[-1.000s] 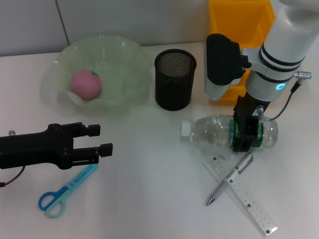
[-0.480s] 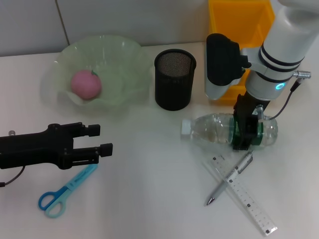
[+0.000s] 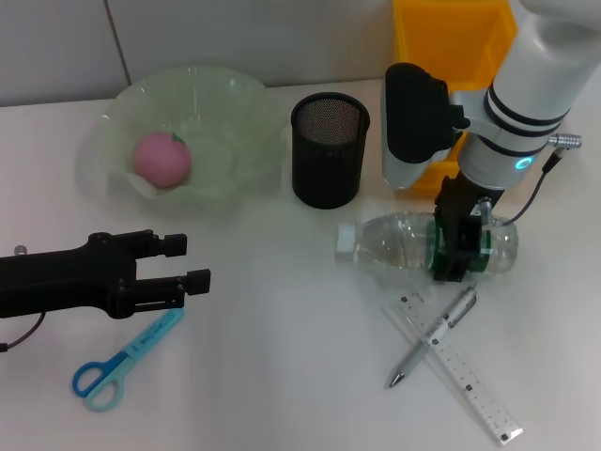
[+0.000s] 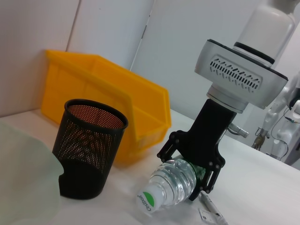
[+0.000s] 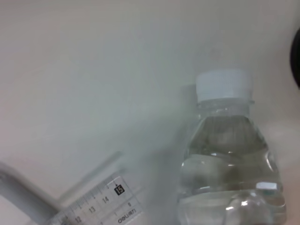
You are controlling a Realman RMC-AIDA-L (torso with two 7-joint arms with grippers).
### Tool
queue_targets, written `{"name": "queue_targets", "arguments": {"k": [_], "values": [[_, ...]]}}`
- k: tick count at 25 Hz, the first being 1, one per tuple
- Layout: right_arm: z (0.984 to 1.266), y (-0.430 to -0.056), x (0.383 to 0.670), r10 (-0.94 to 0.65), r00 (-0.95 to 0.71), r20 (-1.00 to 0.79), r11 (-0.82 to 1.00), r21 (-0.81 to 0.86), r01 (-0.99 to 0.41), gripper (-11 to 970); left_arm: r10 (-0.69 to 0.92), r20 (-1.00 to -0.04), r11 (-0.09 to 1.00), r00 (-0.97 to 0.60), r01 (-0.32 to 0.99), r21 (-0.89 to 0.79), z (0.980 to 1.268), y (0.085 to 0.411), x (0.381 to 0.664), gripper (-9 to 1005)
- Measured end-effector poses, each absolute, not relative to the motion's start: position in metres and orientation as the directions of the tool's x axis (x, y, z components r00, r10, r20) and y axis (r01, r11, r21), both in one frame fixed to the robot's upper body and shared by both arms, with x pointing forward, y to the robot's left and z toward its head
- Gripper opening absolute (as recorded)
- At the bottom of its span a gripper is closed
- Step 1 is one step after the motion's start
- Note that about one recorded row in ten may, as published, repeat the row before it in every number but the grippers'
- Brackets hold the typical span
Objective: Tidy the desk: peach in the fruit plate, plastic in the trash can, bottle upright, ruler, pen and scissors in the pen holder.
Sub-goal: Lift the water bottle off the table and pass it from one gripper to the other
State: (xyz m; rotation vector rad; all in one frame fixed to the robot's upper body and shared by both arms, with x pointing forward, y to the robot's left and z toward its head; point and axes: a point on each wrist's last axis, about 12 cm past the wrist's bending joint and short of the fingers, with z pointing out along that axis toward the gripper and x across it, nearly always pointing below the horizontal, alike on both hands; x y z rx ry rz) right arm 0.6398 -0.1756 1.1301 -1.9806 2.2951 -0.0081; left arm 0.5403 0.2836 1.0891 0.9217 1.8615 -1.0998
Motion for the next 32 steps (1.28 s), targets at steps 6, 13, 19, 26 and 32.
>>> {"name": "queue_targets", "arguments": {"k": [6,13,19,26,32], "values": [[1.135,-0.174,0.642,-0.986,-0.132,-0.097,0.141,-0.092,-0.986,761,0.194,-0.877,0.369,-0.440,0.861,-0.351,1.090,0.285,0.541,751],[1.143,-0.172,0.642,-0.978,-0.122,-0.166,0.140,-0.096,-0.986,761,0.171,-0.882,0.389,-0.439,0.853,-0.349,1.092,0.290,0.542,751],[1.156,-0.177,0.640,-0.959,-0.121,-0.257,0.148,-0.087,-0.985,760,0.156,-0.883,0.399,-0.443,0.846,-0.354,1.093,0.291,0.543,750],[1.174,-0.190,0.634,-0.902,-0.127,-0.412,0.177,-0.085,-0.980,760,0.092,-0.894,0.421,-0.438,0.831,-0.364,1.098,0.298,0.544,750],[1.189,-0.195,0.627,-0.827,-0.094,-0.554,0.187,-0.114,-0.976,760,-0.001,-0.911,0.431,-0.412,0.822,-0.372,1.105,0.304,0.543,750]]}}
